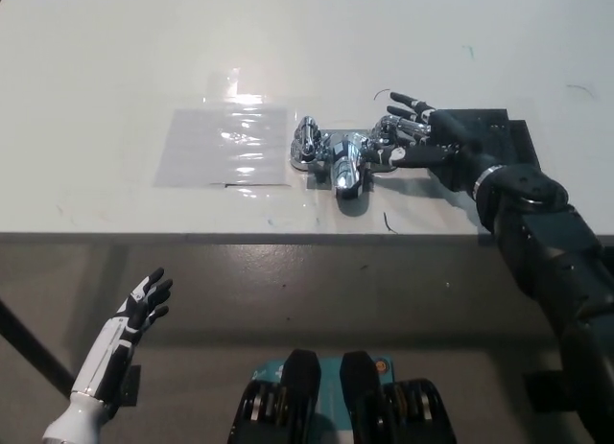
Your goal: The faucet is at the center of the desk and the robot turn off the faucet by turning the right faucet handle using the right hand
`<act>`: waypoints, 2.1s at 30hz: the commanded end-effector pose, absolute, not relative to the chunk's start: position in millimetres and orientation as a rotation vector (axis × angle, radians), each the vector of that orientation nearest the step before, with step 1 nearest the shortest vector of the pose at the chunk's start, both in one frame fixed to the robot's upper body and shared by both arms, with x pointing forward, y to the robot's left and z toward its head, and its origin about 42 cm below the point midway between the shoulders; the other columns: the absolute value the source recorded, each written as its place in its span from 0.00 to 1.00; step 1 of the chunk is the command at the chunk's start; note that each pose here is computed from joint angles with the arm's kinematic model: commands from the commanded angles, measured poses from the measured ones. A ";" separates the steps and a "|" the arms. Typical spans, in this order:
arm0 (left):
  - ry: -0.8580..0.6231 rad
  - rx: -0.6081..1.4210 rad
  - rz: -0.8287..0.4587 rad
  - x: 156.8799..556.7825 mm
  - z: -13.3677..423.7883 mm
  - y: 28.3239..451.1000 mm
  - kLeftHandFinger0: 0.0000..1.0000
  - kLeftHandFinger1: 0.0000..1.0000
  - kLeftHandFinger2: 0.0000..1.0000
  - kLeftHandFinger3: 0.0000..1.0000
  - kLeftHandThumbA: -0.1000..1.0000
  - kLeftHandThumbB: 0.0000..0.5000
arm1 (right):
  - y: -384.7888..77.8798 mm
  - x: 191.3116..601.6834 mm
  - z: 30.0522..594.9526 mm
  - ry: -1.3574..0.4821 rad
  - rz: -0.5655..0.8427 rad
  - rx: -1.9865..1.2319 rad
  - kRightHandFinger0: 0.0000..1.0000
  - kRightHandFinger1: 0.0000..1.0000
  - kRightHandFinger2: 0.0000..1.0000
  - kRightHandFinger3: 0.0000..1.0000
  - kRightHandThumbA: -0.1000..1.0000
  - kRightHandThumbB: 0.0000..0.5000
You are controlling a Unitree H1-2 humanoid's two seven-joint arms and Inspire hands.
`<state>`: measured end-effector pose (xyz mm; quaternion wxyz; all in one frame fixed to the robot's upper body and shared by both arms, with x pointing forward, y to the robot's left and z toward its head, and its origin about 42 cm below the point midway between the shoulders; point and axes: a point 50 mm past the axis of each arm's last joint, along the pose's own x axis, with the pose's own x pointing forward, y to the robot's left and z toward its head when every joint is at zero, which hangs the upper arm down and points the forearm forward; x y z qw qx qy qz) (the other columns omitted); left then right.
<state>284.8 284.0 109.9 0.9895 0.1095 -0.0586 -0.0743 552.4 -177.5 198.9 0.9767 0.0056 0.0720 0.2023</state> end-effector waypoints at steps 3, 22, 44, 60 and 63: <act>-0.169 0.244 -0.162 288.1 122.8 289.3 1.00 1.00 1.00 1.00 1.00 0.82 | -134.3 552.5 236.6 -0.010 0.584 0.011 1.00 1.00 1.00 1.00 1.00 0.80; -0.171 0.251 -0.163 289.2 123.1 290.7 1.00 1.00 1.00 1.00 1.00 0.86 | -83.8 500.4 277.3 -0.320 0.383 -0.207 1.00 1.00 1.00 1.00 1.00 0.78; -0.183 0.252 -0.164 292.8 127.8 292.5 1.00 1.00 1.00 1.00 1.00 0.85 | -86.9 500.0 256.8 -0.370 0.212 -0.229 1.00 1.00 1.00 1.00 1.00 0.85; -0.170 0.245 -0.163 289.3 123.2 290.7 1.00 1.00 1.00 1.00 1.00 0.85 | -143.4 485.9 320.2 -0.600 0.102 -0.185 1.00 1.00 1.00 1.00 1.00 0.72; -0.172 0.237 -0.164 291.2 125.1 290.8 1.00 1.00 1.00 1.00 1.00 0.85 | -147.9 490.3 321.5 -0.608 0.098 -0.185 1.00 1.00 1.00 1.00 1.00 0.70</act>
